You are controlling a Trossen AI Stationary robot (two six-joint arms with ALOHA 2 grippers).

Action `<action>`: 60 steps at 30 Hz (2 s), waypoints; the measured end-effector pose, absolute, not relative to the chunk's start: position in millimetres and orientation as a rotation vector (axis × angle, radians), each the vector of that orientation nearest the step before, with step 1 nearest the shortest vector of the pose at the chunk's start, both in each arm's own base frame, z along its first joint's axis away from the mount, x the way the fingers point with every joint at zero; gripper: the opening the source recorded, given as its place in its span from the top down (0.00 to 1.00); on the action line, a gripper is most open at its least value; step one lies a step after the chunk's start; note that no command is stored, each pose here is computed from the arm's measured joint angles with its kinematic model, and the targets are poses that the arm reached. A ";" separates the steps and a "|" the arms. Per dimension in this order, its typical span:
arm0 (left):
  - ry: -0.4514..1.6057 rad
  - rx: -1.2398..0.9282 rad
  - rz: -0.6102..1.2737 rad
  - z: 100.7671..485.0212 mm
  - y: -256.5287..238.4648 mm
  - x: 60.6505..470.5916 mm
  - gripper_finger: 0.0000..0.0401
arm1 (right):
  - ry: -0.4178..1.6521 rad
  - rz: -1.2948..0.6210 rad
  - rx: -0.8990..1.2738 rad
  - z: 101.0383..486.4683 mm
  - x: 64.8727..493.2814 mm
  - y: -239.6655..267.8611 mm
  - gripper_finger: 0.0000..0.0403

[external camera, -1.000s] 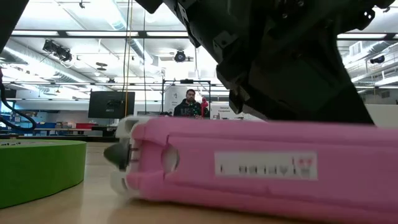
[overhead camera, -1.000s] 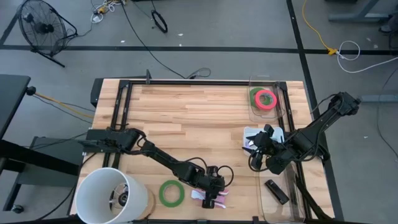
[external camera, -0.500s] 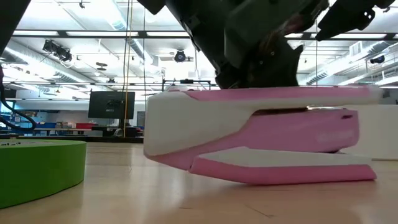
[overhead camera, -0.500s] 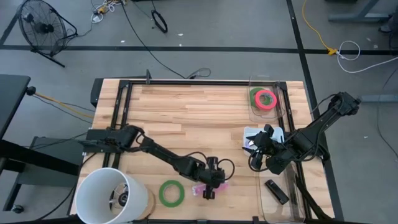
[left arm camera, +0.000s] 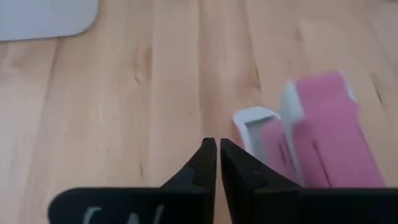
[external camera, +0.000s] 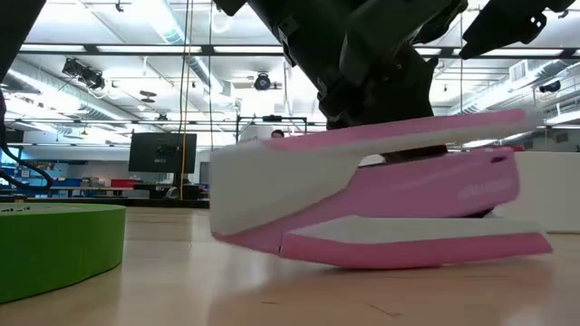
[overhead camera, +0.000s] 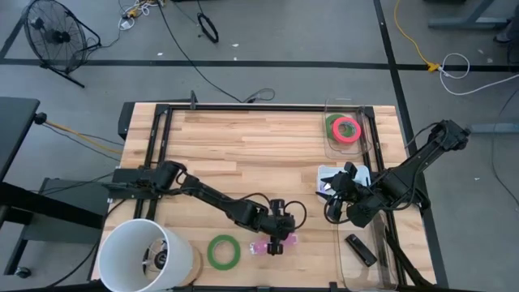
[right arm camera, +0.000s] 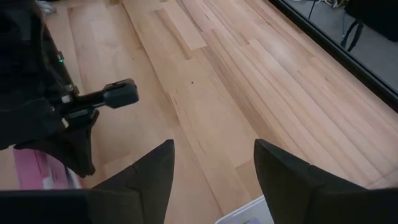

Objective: Pick and place Stapler, Stapler remover, tape
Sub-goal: Put the pink stapler into the bottom transparent bin

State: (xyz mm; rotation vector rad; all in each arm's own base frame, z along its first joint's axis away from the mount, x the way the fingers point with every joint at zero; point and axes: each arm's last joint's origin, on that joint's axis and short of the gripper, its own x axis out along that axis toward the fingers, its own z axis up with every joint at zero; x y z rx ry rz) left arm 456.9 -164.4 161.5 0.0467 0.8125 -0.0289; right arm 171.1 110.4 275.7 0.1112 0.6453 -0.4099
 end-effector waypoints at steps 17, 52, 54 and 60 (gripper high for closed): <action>0.866 -0.089 -0.105 231.8 -138.4 433.2 0.93 | 0.645 -0.409 0.112 275.2 171.2 110.5 0.45; 1.071 -0.095 -0.034 193.6 -208.7 397.6 0.29 | 0.608 -0.387 0.135 277.8 174.7 113.4 0.45; 1.059 -0.113 -0.032 187.6 -210.9 401.6 0.29 | 0.609 -0.386 0.134 277.8 174.7 113.3 0.45; 1.120 -0.083 0.011 169.8 -207.0 402.6 0.30 | 0.608 -0.384 0.131 277.9 174.9 113.4 0.45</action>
